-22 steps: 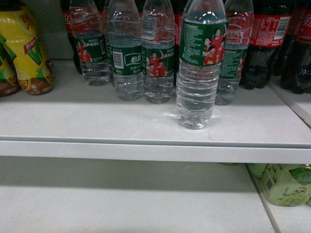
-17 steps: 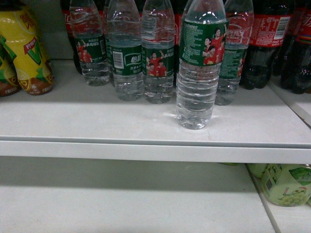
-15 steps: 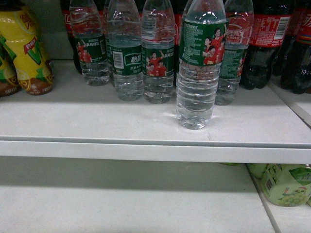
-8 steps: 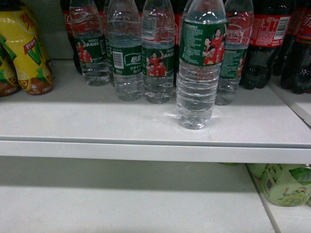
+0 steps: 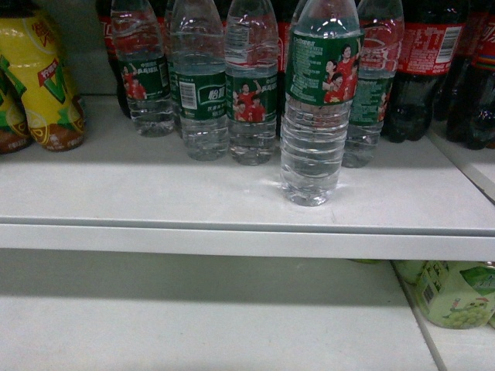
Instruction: Move water from second to third shelf
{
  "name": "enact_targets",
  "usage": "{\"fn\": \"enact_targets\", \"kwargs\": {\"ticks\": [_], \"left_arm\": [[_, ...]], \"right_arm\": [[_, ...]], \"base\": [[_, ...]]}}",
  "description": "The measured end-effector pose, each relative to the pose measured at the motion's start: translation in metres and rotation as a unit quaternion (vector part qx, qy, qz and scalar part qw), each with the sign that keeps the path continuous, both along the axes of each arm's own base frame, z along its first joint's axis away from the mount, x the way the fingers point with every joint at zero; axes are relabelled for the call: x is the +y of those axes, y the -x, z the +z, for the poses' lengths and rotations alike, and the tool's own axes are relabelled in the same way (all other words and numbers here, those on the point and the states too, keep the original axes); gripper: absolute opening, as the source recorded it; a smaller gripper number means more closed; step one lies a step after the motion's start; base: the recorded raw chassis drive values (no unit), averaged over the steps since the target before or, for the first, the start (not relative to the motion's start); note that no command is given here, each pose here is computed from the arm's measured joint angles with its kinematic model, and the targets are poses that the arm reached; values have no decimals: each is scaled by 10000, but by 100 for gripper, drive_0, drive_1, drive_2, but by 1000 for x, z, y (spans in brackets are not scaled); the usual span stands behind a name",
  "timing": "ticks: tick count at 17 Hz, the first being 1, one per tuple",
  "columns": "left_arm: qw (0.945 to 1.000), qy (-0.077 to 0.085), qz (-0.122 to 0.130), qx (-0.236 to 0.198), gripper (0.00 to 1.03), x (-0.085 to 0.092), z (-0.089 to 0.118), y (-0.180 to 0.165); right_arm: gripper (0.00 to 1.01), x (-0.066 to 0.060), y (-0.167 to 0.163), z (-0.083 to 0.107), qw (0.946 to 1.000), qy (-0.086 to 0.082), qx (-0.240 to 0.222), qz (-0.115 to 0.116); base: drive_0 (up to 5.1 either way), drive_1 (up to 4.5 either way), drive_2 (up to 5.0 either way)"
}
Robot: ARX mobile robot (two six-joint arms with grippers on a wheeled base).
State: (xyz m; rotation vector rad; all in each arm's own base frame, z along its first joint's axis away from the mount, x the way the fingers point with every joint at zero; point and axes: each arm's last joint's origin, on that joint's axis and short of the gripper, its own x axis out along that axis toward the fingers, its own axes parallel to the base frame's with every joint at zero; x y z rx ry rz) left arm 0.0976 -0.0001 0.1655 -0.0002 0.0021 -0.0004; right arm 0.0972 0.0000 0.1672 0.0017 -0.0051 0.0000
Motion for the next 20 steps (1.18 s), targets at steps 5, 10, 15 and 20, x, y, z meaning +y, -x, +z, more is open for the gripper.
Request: {"fn": "enact_targets", "kwargs": {"ticks": [5,10,15,20], "left_arm": [[10000,-2,0,0,98,0,0,0],[10000,0,0,0,98,0,0,0],[10000,-2,0,0,98,0,0,0],[10000,0,2,0,98,0,0,0]], "right_arm": [[98,-2,-36,44,9910,-868,979,284],[98,25,-94,82,9939,-631,670,610],[98,45,-106,69,9913,-488,901,825],[98,71,-110,47,9850,-296,1181,1225]], "base": [[0,0,0],[0,0,0],[0,0,0],[0,0,0]]}}
